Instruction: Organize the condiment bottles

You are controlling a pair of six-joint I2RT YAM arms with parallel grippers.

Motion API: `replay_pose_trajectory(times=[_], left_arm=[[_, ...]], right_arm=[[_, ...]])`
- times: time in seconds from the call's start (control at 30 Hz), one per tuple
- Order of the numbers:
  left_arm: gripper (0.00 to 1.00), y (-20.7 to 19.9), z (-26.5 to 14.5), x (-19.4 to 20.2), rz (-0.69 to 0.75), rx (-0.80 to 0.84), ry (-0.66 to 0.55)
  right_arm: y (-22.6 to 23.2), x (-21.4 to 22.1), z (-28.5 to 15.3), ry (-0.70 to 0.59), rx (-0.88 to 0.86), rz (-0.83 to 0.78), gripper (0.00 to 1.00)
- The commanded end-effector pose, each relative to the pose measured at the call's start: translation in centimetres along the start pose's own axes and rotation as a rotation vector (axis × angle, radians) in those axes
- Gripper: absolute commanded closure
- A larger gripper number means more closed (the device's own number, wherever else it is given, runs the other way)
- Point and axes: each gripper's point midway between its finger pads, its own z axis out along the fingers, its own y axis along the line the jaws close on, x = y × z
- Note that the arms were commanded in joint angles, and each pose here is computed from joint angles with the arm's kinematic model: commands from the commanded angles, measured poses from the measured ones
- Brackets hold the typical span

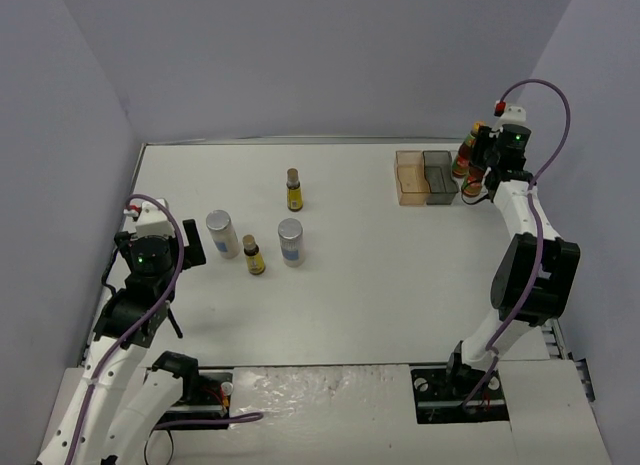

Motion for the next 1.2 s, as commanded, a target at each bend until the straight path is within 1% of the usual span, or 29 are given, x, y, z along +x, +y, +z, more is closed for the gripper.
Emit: replay_pose_trajectory(times=[0.0, 0.2, 0.43, 0.7, 0.9, 1.0, 1.07, 1.13, 1.17], left_arm=[[0.03, 0.2, 0.2, -2.0, -0.011, -0.014, -0.065], [0.03, 0.1, 0.5, -1.9, -0.008, -0.015, -0.056], [0.03, 0.2, 0.5, -1.7, -0.006, -0.017, -0.051], [0.03, 0.1, 0.7, -1.5, 0.001, -0.016, -0.042], [0.03, 0.1, 0.7, -1.4, 0.002, -0.017, -0.041], [0.03, 0.1, 0.7, -1.4, 0.002, -0.017, -0.042], [0.03, 0.1, 0.8, -1.4, 0.001, -0.015, -0.042], [0.03, 0.1, 0.7, -1.4, 0.002, -0.015, -0.042], [0.03, 0.1, 0.7, -1.5, 0.002, -0.014, -0.043]], right_arm=[[-0.5, -11.9, -1.4, -0.354, -0.003, -0.002, 1.0], [-0.6, -12.4, -0.5, -0.366, 0.003, -0.008, 1.0], [-1.1, -11.1, 1.7, -0.343, 0.017, -0.009, 1.0], [-1.5, -8.2, 3.7, -0.293, 0.026, -0.008, 1.0], [-1.4, -5.2, 5.2, -0.231, 0.015, -0.004, 0.99], [-1.3, -4.4, 5.4, -0.216, 0.015, -0.005, 0.95], [-1.3, -3.6, 5.4, -0.2, 0.014, -0.005, 0.83], [-1.3, -3.7, 5.3, -0.202, 0.011, -0.005, 0.75], [-1.2, -3.7, 5.0, -0.2, 0.009, -0.005, 0.67]])
